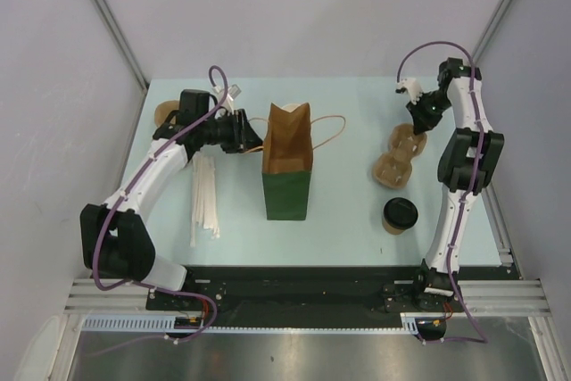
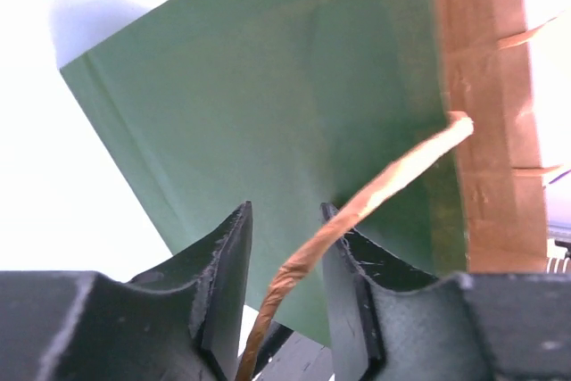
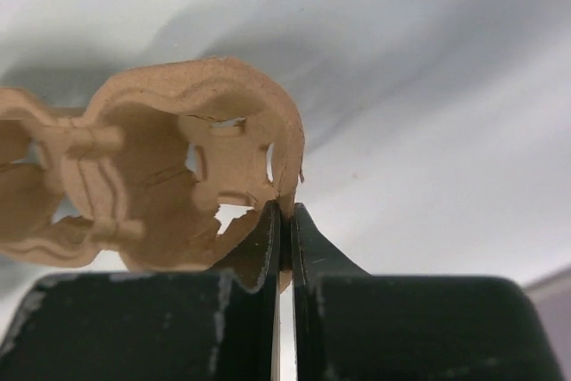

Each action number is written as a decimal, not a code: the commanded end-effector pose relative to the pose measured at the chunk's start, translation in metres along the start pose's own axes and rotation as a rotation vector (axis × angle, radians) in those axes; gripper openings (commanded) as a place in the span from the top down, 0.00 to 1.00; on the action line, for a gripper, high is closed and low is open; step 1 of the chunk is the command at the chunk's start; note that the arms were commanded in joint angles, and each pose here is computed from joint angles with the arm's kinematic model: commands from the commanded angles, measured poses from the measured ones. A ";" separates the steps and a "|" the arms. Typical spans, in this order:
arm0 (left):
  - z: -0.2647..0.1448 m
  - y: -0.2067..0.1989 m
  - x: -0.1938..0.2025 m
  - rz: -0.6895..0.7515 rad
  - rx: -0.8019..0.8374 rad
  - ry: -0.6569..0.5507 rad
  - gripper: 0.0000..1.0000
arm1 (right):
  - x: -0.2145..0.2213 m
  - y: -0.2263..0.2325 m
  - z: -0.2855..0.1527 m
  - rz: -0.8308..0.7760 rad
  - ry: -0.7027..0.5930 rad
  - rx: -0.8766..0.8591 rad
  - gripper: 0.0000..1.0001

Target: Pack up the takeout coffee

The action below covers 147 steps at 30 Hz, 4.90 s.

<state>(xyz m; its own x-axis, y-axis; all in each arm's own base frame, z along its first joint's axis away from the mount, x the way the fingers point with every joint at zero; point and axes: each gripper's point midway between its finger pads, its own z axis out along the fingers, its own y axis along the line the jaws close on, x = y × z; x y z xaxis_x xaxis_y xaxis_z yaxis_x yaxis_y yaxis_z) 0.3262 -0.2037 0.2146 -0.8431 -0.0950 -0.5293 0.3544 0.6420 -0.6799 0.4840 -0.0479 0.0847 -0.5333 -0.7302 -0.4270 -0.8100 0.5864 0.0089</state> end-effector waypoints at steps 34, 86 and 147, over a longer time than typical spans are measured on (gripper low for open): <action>-0.024 -0.041 -0.038 0.181 -0.020 -0.096 0.44 | -0.256 0.109 -0.375 -0.378 -0.796 0.784 1.00; -0.012 -0.093 -0.046 0.168 -0.048 -0.364 1.00 | -0.284 0.336 -0.196 -0.711 -0.459 0.422 1.00; 0.004 -0.090 -0.008 0.079 0.019 -0.252 1.00 | -0.216 0.339 -0.041 -0.795 -0.379 0.125 1.00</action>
<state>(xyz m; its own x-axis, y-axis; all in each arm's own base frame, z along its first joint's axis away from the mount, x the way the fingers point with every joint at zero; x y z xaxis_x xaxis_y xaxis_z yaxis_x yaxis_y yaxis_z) 0.3055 -0.2608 0.2682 -0.6968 -0.2342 -0.6779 0.3897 0.6699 -0.6320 0.3222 0.2855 0.2261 0.2644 -0.7969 -0.5432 -0.8507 0.0727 -0.5206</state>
